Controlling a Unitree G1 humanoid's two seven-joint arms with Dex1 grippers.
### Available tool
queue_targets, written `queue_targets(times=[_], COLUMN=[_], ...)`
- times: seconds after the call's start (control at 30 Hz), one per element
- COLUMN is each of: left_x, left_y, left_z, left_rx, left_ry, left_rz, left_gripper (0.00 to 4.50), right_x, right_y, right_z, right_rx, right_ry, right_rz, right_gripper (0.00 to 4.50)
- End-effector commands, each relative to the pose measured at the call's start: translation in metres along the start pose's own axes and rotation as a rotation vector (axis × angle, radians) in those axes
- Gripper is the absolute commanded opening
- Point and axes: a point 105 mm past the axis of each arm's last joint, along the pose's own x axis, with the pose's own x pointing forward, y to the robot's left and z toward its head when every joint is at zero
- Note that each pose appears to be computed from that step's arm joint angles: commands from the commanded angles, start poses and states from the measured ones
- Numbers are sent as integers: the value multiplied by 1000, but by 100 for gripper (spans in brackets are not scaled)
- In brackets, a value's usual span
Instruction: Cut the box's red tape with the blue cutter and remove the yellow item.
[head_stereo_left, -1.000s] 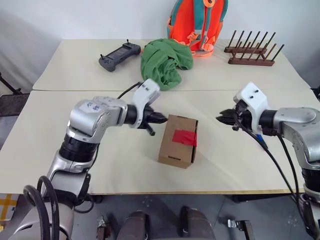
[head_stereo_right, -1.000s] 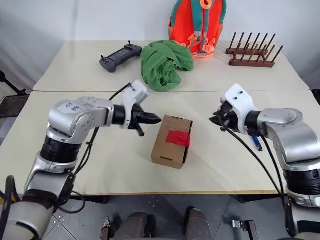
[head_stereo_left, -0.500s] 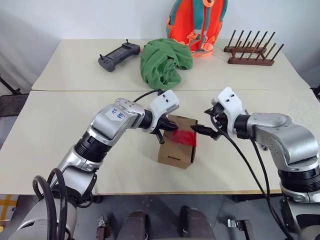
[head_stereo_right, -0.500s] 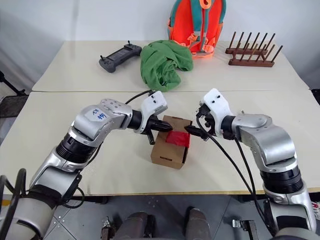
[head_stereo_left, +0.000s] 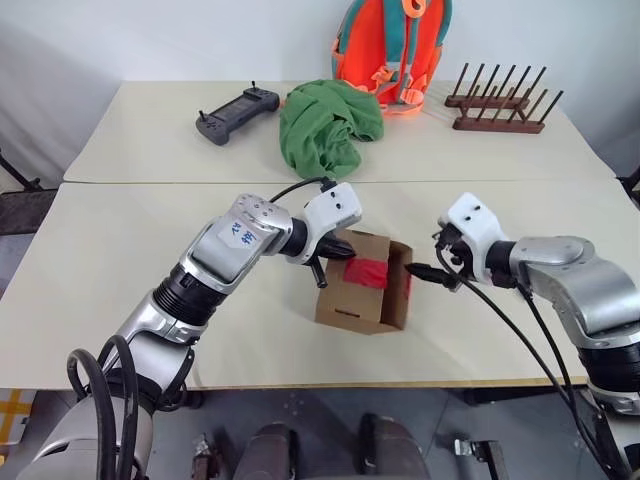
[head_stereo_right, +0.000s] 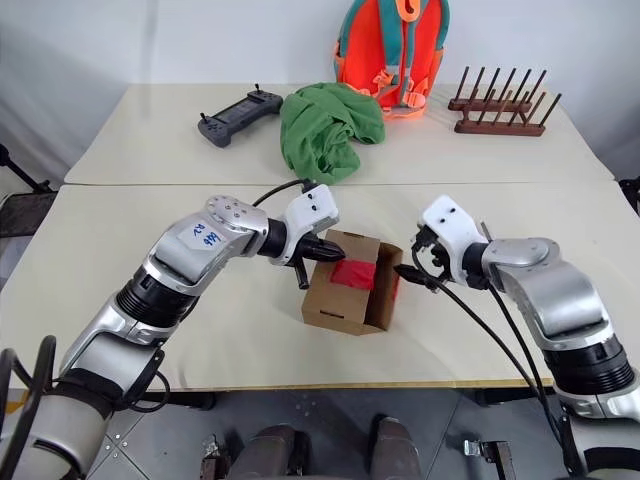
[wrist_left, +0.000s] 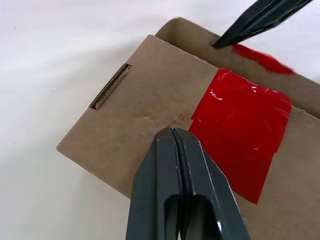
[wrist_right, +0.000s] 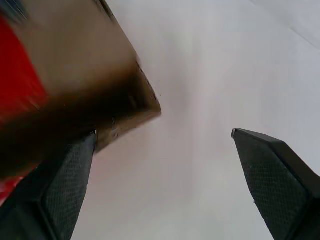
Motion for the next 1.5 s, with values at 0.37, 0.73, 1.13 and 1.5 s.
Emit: queue_targets(times=[0.37,0.73,1.13,1.5], left_x=[1,0,0,7], left_y=[1,-4,-8,-3], left_z=[-5,-6,-6,1], left_rx=[-35,-43,-30,-30], left_ry=[11,-8,-19,-34], left_rz=[36,33,47,43], left_gripper=[0,0,0,0], right_x=[1,0,-13,23], right_y=[-1,25,48,45], right_z=[0,9,-3,20], right_rx=[85,496,730,896], right_ry=[-57,-62,16,-104], right_rz=[84,354,471,440], right_gripper=[449,449,449,449])
